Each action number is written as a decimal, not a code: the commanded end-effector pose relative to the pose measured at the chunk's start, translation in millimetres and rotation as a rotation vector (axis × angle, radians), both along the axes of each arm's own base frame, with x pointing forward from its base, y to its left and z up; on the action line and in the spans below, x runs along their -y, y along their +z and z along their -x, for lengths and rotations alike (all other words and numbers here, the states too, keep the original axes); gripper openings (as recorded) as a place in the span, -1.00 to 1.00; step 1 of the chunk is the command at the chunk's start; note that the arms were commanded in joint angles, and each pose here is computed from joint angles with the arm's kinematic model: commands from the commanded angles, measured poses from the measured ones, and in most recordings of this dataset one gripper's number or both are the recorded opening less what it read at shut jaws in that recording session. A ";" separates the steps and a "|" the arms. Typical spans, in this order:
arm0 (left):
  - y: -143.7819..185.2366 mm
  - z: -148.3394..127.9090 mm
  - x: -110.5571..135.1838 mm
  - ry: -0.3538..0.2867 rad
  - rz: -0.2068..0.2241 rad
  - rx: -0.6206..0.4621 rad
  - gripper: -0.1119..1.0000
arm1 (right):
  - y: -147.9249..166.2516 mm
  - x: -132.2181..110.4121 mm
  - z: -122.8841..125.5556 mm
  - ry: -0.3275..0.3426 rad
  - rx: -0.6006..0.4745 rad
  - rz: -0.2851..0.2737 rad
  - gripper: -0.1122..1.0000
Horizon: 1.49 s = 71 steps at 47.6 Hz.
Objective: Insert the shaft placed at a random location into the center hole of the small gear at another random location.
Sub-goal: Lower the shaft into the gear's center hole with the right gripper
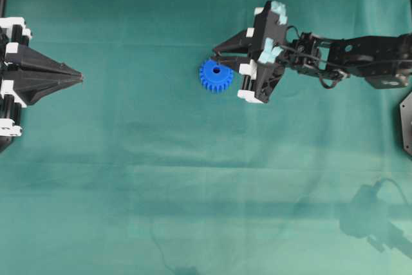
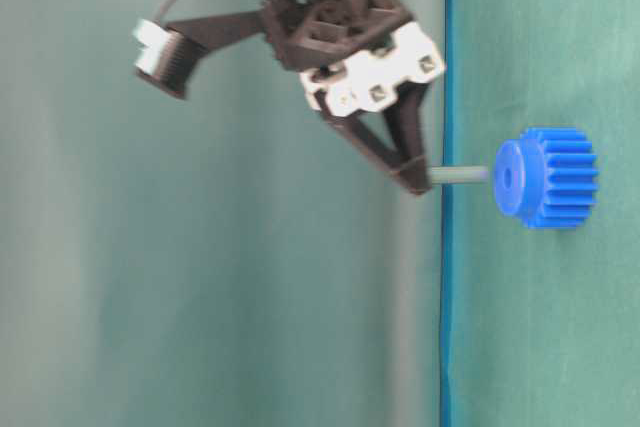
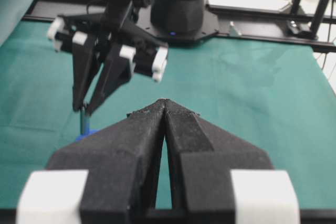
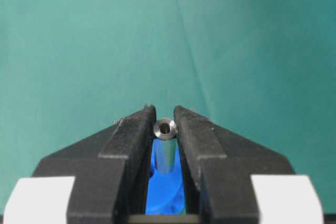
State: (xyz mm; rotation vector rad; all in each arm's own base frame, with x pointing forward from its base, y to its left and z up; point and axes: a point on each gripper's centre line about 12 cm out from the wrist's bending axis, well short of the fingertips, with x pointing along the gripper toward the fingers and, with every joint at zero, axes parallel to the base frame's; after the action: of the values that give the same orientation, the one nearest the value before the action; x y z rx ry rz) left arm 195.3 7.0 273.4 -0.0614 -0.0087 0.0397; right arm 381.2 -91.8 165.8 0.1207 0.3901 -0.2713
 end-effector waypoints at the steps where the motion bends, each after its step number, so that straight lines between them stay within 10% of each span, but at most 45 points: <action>1: 2.8 -1.8 -0.4 0.002 0.003 0.006 -0.81 | 26.8 -0.9 1.1 0.003 0.062 0.017 -0.55; 71: 2.8 -1.8 -0.7 0.004 0.003 0.006 -0.81 | -37.8 -5.3 -12.3 0.006 -0.038 -0.019 -0.55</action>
State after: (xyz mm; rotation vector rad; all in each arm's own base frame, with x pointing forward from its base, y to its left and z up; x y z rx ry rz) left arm 195.3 7.2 273.4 -0.0615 -0.0087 0.0409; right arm 387.9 -85.2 117.4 0.1369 0.4724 -0.2644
